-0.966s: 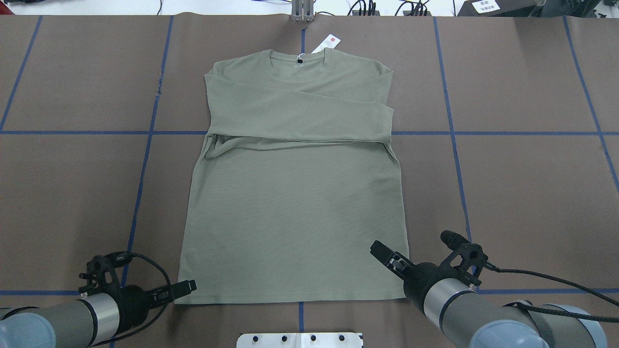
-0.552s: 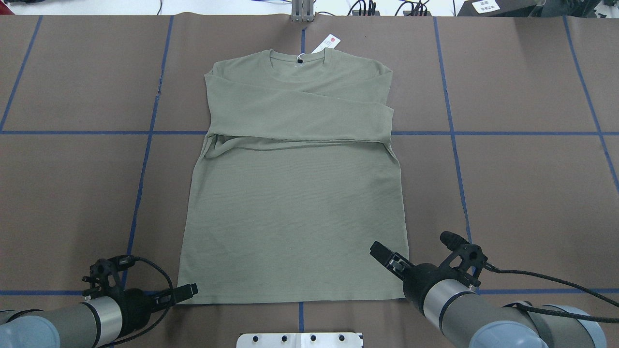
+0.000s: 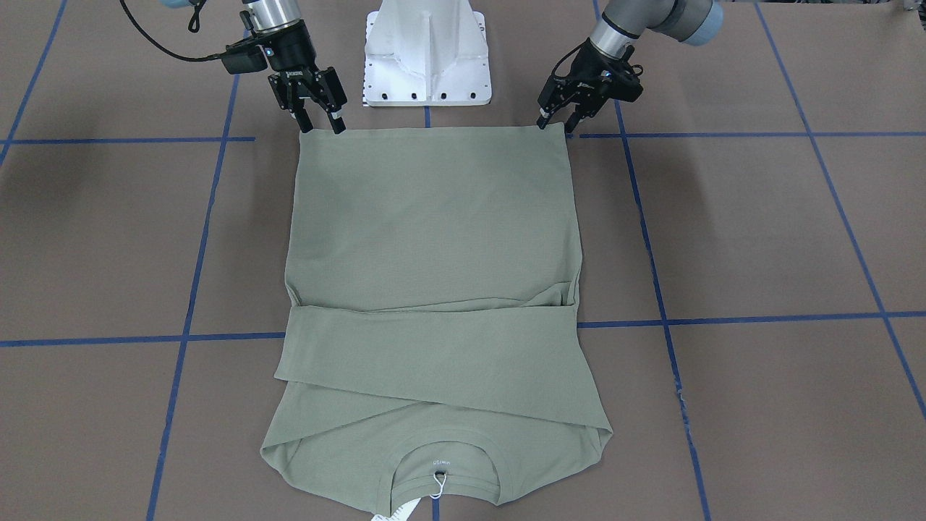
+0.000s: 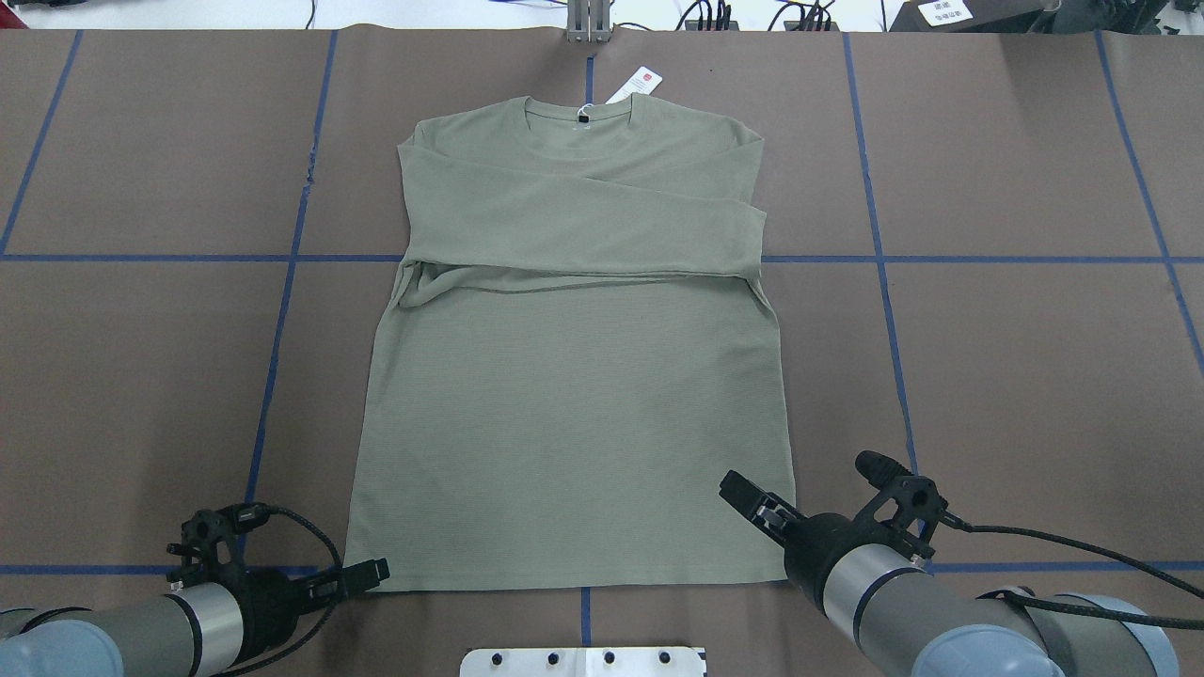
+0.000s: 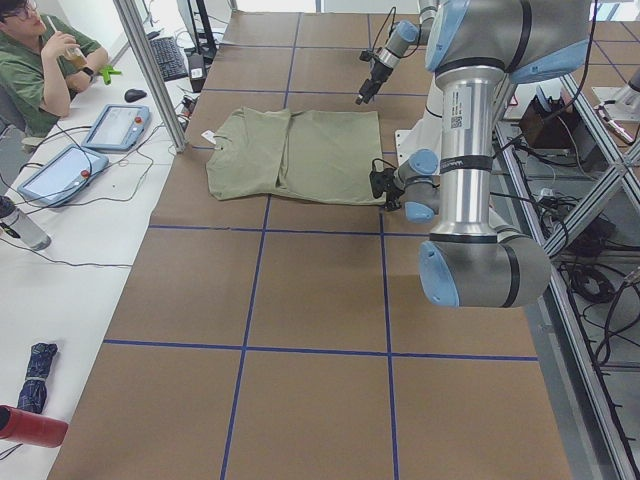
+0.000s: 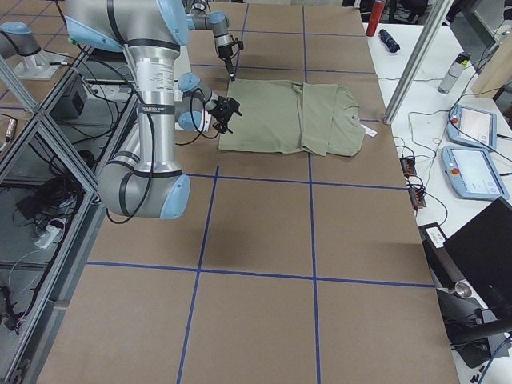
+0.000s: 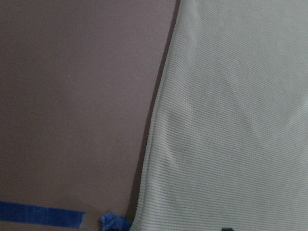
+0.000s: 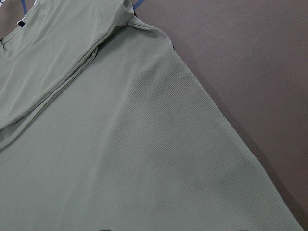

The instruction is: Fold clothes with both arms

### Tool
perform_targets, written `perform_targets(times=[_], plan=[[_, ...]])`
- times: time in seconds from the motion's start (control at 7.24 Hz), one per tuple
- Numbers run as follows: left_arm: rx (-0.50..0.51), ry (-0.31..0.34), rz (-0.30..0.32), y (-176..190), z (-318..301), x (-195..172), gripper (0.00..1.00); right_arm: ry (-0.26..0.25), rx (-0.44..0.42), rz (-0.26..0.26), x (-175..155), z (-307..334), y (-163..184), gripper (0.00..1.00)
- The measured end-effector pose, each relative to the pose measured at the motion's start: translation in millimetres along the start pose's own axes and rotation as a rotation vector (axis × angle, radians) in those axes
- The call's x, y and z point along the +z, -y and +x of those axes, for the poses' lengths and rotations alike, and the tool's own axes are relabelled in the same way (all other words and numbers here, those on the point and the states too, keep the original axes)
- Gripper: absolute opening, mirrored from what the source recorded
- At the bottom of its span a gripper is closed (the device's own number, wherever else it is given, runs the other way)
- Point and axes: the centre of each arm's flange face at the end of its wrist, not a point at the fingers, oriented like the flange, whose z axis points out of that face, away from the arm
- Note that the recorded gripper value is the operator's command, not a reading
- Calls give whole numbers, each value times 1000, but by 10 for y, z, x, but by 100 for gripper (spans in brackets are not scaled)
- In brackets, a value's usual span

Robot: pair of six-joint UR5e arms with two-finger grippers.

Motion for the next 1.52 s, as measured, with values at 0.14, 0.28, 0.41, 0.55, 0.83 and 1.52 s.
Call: perform_targets(times=[0.14,0.28,0.41,0.55,0.83,1.52], plan=[[-1,-5,-2,-11,28,6,43,0,0,0,1,2,-3,92],[-1,-10,-5,-29,53,15,43,0,0,-1,2,3,-5,92],[2,-11,-10,-56,62,28,43,0,0,0,2,3,-5,92],[4,-10,-14,-77,62,38,41,0,-1,0,2,3,-4,92],[6,-8,-15,-87,53,41,0,2,-2,0,-1,7,-18,92],[5,-9,-11,-69,49,22,0,2,20,10,32,82,-189,77]])
